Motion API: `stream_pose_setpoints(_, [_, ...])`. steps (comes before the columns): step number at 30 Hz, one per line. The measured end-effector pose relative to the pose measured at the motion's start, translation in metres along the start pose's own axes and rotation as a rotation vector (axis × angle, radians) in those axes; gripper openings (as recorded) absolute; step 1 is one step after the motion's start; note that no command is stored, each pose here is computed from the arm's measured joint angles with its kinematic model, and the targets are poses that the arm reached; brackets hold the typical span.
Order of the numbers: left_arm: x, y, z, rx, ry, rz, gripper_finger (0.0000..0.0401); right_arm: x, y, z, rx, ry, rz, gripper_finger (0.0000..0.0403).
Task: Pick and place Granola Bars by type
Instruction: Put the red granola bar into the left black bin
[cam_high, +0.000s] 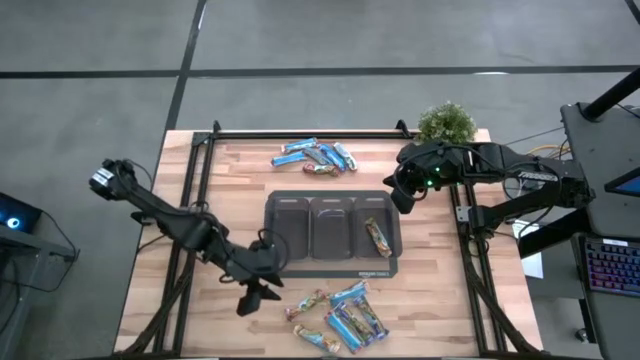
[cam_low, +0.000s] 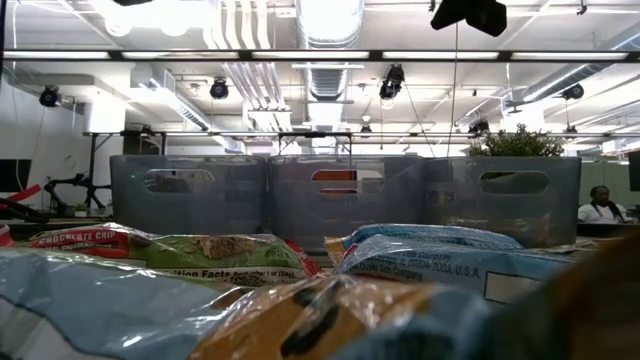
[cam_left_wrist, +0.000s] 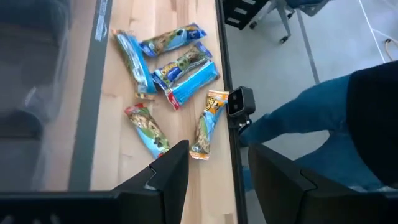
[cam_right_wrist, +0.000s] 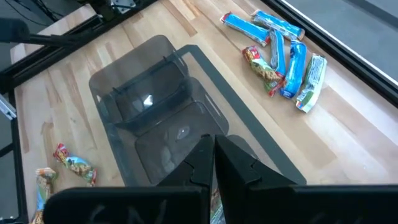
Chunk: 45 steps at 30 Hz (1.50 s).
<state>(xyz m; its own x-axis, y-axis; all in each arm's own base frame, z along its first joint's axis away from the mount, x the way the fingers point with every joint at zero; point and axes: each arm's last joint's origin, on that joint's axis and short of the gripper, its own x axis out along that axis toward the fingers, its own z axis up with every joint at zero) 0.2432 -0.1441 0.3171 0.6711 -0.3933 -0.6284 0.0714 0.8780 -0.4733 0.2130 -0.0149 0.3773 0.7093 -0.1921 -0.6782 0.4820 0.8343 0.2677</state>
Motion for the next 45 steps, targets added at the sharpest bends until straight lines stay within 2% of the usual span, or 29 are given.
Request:
stream_pose_setpoints(4, [0.015, -0.002, -0.001, -0.107, 0.009, 0.006, 0.0148, 0.0, 0.0, -0.001, -0.004, 0.006, -0.001, 0.0008])
stream_pose_setpoints(11, [0.038, -0.015, 0.015, -0.117, 0.002, 0.038, 0.0147, 0.0, -0.001, -0.002, -0.068, 0.019, -0.008, 0.0008])
stream_pose_setpoints(18, [0.061, -0.026, 0.029, -0.134, 0.105, 0.148, 0.0147, 0.0, -0.001, -0.002, -0.105, 0.019, -0.007, 0.0008])
stream_pose_setpoints(22, [0.072, -0.029, 0.032, -0.202, 0.195, 0.242, 0.0147, 0.0, -0.001, -0.002, -0.113, 0.019, -0.006, 0.0008])
stream_pose_setpoints(27, [0.085, -0.035, 0.036, -0.309, 0.22, 0.29, 0.0146, 0.0, -0.001, -0.002, -0.117, 0.019, -0.007, 0.0008])
stream_pose_setpoints(41, [0.125, -0.03, 0.021, -0.553, 0.259, 0.388, 0.0146, 0.0, -0.001, -0.002, -0.136, 0.017, -0.007, 0.0008])
stream_pose_setpoints(45, [0.137, -0.028, 0.016, -0.548, 0.274, 0.401, 0.0146, 0.0, -0.001, -0.002, -0.143, 0.017, -0.007, 0.0008])
